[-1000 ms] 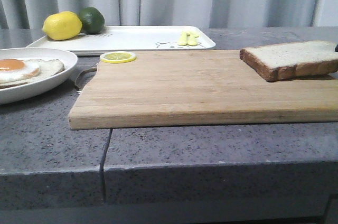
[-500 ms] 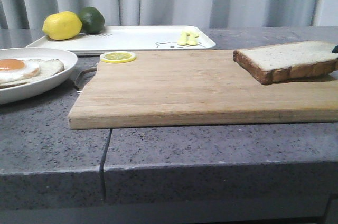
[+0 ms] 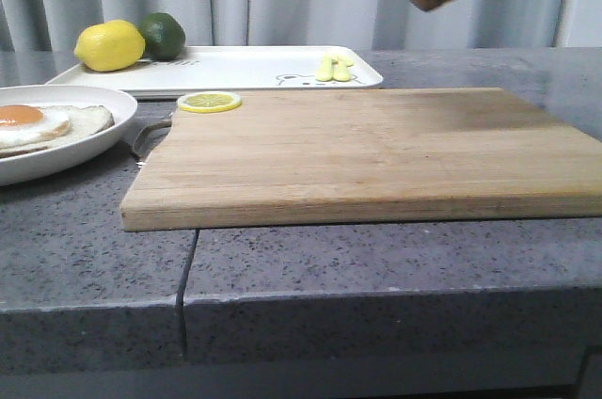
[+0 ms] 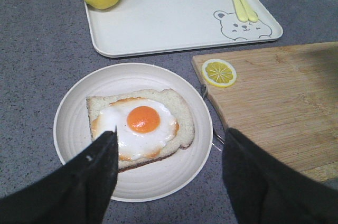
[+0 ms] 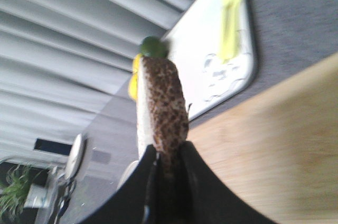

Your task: Place bread and move sandwich to tray

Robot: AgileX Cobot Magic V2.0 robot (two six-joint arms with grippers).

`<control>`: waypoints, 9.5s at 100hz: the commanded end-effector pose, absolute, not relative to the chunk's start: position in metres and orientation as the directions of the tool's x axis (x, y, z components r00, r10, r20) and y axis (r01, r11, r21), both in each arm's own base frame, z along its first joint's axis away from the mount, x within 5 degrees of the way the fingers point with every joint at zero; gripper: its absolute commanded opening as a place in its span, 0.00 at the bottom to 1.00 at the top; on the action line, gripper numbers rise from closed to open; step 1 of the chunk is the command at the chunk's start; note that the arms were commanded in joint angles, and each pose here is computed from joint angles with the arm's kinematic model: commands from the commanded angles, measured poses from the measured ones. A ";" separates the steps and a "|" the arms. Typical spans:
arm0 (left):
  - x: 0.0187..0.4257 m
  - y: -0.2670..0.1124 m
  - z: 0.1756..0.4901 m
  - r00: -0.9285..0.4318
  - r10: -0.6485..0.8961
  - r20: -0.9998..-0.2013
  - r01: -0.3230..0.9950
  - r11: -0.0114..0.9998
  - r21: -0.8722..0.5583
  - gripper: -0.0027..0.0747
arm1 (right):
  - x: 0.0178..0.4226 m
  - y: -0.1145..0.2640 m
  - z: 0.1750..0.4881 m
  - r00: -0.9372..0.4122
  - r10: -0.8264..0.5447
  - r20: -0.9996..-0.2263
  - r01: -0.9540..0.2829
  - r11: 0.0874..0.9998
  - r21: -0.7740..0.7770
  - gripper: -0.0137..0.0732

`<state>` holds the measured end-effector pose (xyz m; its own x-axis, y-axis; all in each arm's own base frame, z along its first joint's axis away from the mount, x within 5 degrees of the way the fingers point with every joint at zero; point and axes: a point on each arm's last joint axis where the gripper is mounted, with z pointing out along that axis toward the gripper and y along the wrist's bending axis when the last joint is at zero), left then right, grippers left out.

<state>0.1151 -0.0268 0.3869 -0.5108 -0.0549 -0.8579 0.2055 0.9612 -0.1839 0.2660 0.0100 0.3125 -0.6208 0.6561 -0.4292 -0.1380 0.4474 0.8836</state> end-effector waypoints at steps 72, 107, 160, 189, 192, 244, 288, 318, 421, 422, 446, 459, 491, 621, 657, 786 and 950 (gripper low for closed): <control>0.118 -0.027 0.400 -0.444 -0.092 -0.892 0.207 0.957 -0.202 0.56 | 0.277 0.207 0.350 -0.747 0.523 -0.410 -0.239 0.365 0.900 0.09; 0.118 -0.027 0.400 -0.444 -0.092 -0.892 0.207 0.957 -0.202 0.56 | 0.297 0.267 0.335 -0.815 0.463 -0.348 -0.209 0.327 0.922 0.09; 0.118 -0.027 0.400 -0.444 -0.092 -0.892 0.207 0.957 -0.202 0.56 | 0.309 0.319 0.303 -0.846 0.467 -0.256 -0.097 0.337 0.936 0.09; 0.118 -0.027 0.400 -0.444 -0.092 -0.892 0.207 0.957 -0.202 0.56 | 0.311 0.326 0.291 -0.855 0.476 -0.207 -0.043 0.333 0.942 0.09; 0.118 -0.027 0.400 -0.444 -0.092 -0.892 0.207 0.957 -0.202 0.56 | 0.311 0.326 0.290 -0.856 0.475 -0.206 -0.041 0.334 0.942 0.09; 0.118 -0.027 0.400 -0.444 -0.092 -0.892 0.207 0.957 -0.202 0.56 | 0.310 0.329 0.284 -0.862 0.464 -0.202 -0.035 0.343 0.939 0.16; 0.118 -0.027 0.400 -0.444 -0.092 -0.892 0.207 0.957 -0.202 0.56 | 0.306 0.328 0.274 -0.876 0.428 -0.222 -0.051 0.377 0.925 0.52; 0.118 -0.027 0.400 -0.444 -0.092 -0.892 0.207 0.957 -0.202 0.56 | 0.306 0.328 0.275 -0.875 0.419 -0.244 -0.071 0.386 0.920 0.64; 0.118 -0.027 0.400 -0.444 -0.092 -0.892 0.207 0.957 -0.202 0.56 | 0.314 0.223 0.380 -0.642 0.333 -0.691 -0.476 0.533 0.700 0.64; 0.118 -0.027 0.400 -0.444 -0.092 -0.892 0.207 0.957 -0.202 0.56 | 0.314 0.218 0.383 -0.633 0.335 -0.697 -0.480 0.537 0.694 0.64; 0.118 -0.027 0.400 -0.444 -0.092 -0.892 0.207 0.957 -0.202 0.56 | 0.302 0.146 0.423 -0.468 0.225 -0.854 -0.564 0.668 0.485 0.63; 0.118 -0.027 0.400 -0.444 -0.092 -0.892 0.207 0.957 -0.202 0.56 | 0.290 0.109 0.437 -0.389 0.132 -0.912 -0.554 0.757 0.346 0.63; 0.118 -0.027 0.400 -0.444 -0.092 -0.892 0.207 0.957 -0.202 0.56 | 0.246 0.045 0.438 -0.257 -0.015 -0.966 -0.378 0.922 0.086 0.63; 0.118 -0.027 0.400 -0.444 -0.092 -0.892 0.207 0.957 -0.202 0.56 | 0.110 0.018 0.339 -0.085 -0.102 -0.991 -0.191 0.978 -0.084 0.63; 0.118 -0.027 0.400 -0.444 -0.092 -0.892 0.207 0.957 -0.202 0.56 | 0.110 0.018 0.339 -0.085 -0.102 -0.991 -0.191 0.978 -0.084 0.63; 0.215 0.020 0.340 -0.654 -0.260 -0.711 -0.180 0.966 -0.187 0.37 | 0.110 0.018 0.339 -0.085 -0.099 -0.991 -0.192 0.978 -0.081 0.63; 0.292 0.022 0.251 -0.778 -0.397 -0.487 -0.269 0.911 -0.312 0.34 | 0.110 0.018 0.340 -0.084 -0.092 -0.992 -0.191 0.979 -0.074 0.63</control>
<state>0.2896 0.0216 0.2397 -0.8078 -0.3868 -0.4448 -0.2761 0.9150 -0.2942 0.1098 0.0216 0.3252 -0.1669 -0.1127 -0.9795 -0.2393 0.9684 -0.0706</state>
